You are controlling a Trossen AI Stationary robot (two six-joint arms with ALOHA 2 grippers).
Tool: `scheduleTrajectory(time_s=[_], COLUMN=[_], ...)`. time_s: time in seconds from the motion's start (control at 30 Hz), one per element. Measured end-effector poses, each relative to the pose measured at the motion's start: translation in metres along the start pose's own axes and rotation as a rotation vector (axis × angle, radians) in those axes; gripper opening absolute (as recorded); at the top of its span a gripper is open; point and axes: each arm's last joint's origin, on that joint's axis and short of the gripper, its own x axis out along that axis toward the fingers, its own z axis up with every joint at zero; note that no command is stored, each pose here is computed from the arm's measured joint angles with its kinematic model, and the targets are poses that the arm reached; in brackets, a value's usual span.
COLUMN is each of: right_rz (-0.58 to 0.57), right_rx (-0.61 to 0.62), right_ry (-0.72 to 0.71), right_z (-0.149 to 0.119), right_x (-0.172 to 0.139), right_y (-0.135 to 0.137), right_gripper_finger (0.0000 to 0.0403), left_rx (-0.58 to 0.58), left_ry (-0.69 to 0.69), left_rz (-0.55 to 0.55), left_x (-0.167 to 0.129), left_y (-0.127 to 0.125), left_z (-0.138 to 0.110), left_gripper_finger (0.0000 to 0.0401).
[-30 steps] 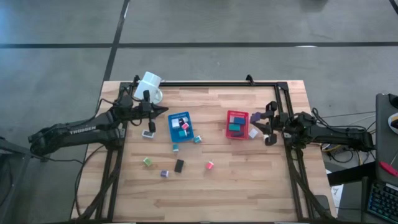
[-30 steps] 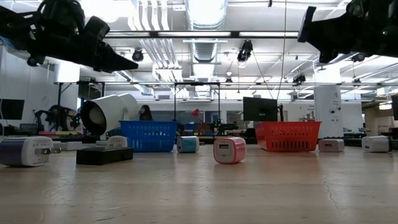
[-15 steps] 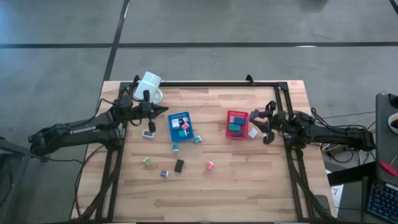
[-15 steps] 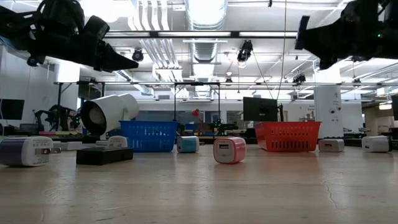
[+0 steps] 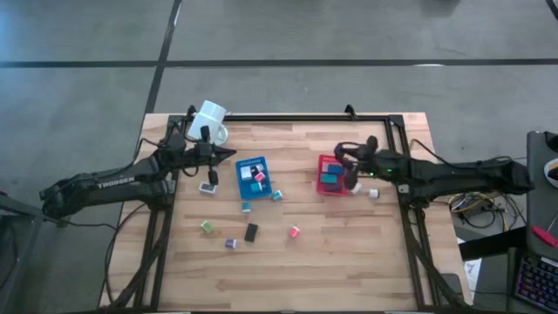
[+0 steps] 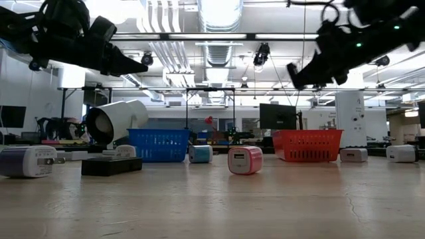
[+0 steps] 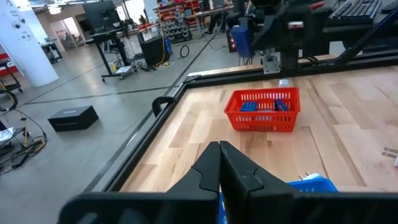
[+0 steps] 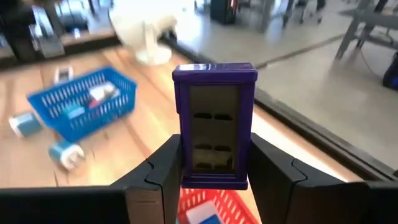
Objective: Pick & Place Office items
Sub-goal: Put the purple digital clock into the red bin, then put the purple charger adapter into the blue bin
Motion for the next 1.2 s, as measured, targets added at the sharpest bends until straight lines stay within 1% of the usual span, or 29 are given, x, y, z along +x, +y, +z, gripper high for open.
scheduleTrajectory(time_s=[0.17,0.27,0.37,0.5,0.6,0.7,0.83,0.97,1.03,1.2], right_rz=[-0.038,-0.069,-0.076,-0.058,-0.012,0.014,0.012,-0.009,-0.016,-0.026], right_rx=[-0.066,-0.120,-0.151,-0.185,-0.177,-0.173,-0.186,-0.198,-0.197,-0.174], right_ry=[0.192,0.343,0.443,0.529,0.560,0.622,0.684,0.689,0.677,0.677], right_z=[0.007,0.001,-0.004,-0.009,-0.007,-0.012,-0.020,-0.020,-0.018,-0.018], right_x=[0.024,0.038,0.049,0.058,0.062,0.065,0.070,0.073,0.074,0.075], right_y=[0.012,0.017,0.022,0.026,0.030,0.032,0.033,0.033,0.034,0.034], right_gripper_finger=[0.0137,0.0137,0.0137,0.0137,0.0137,0.0137,0.0137,0.0139,0.0161,0.0233], left_rx=[-0.005,-0.005,-0.005,-0.005,-0.005,-0.005,-0.005,-0.005,-0.005,-0.005], left_ry=[0.008,0.008,0.008,0.008,0.008,0.008,0.008,0.008,0.008,0.008], left_rz=[-0.002,-0.002,-0.002,-0.002,-0.002,-0.002,-0.002,-0.002,-0.002,-0.002], left_x=[0.000,0.000,0.000,0.000,0.000,0.000,0.000,0.000,0.000,0.000], left_y=[0.000,0.000,0.000,0.000,0.000,0.000,0.000,0.000,0.000,0.000], left_z=[-0.001,-0.001,-0.001,-0.001,-0.001,-0.001,-0.001,-0.001,-0.001,-0.001], left_gripper_finger=[0.0005,0.0005,0.0005,0.0005,0.0005,0.0005,0.0005,0.0005,0.0005,0.0005])
